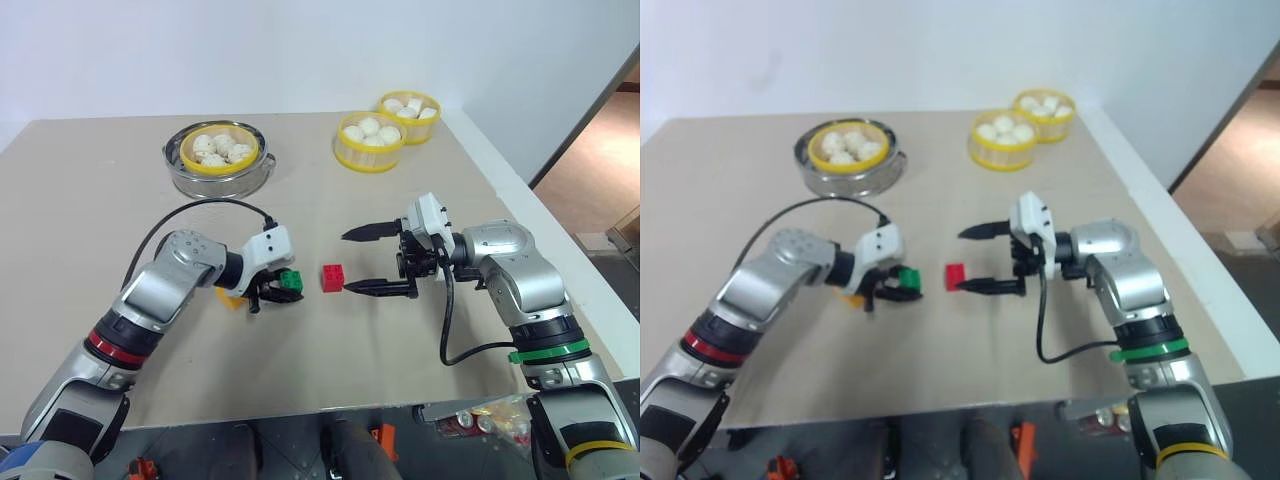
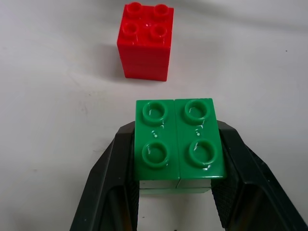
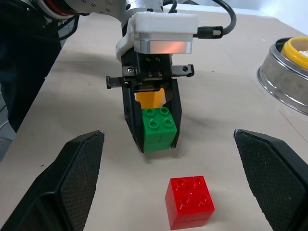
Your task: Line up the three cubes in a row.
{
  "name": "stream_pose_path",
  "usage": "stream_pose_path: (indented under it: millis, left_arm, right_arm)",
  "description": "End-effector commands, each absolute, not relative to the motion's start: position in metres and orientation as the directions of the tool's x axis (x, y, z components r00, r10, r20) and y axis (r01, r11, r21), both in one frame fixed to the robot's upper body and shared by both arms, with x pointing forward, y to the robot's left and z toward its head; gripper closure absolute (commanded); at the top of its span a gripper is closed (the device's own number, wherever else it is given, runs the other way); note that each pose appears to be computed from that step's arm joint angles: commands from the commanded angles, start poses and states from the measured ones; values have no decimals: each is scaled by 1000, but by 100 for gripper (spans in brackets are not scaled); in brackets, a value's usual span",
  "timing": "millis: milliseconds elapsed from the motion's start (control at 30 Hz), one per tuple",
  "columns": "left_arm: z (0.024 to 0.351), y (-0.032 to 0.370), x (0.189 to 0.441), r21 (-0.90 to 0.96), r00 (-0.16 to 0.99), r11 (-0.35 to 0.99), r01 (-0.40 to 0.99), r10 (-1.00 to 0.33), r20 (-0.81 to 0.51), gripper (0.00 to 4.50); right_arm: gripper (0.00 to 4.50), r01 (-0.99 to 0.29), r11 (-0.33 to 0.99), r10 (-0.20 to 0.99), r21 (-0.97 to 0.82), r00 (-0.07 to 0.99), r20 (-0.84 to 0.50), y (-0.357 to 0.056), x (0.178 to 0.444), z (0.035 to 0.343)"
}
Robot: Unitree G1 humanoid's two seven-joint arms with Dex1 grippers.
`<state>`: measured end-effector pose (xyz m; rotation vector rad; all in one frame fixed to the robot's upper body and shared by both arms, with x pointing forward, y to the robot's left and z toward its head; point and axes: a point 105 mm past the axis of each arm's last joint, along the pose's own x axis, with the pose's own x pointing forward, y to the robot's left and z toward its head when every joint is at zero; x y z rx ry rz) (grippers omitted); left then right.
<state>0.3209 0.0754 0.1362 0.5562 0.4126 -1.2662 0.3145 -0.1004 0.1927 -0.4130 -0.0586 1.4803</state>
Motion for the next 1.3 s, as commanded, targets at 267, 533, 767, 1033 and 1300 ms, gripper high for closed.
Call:
stream_pose_path:
  millis: [267, 533, 767, 1033, 1300]
  left_arm:
    - [142, 85, 334, 214, 312, 228, 950, -739, -598, 315]
    - [139, 82, 336, 217, 299, 209, 954, -743, -599, 315]
    - [133, 82, 332, 218, 258, 153, 964, -740, -622, 315]
    - [132, 81, 335, 218, 257, 151, 964, -732, -631, 265]
    - [135, 82, 335, 233, 267, 151, 961, -730, -629, 2]
  right_arm:
    - [0, -936, 60, 973, -347, 132, -187, -105, 316, 200]
    - [0, -932, 68, 972, -356, 143, -187, -105, 317, 200]
    - [0, -932, 72, 970, -356, 148, -191, -106, 316, 198]
    - [0, -930, 77, 969, -360, 154, -191, -106, 317, 199]
    - [0, -931, 81, 970, -355, 155, -187, -107, 317, 199]
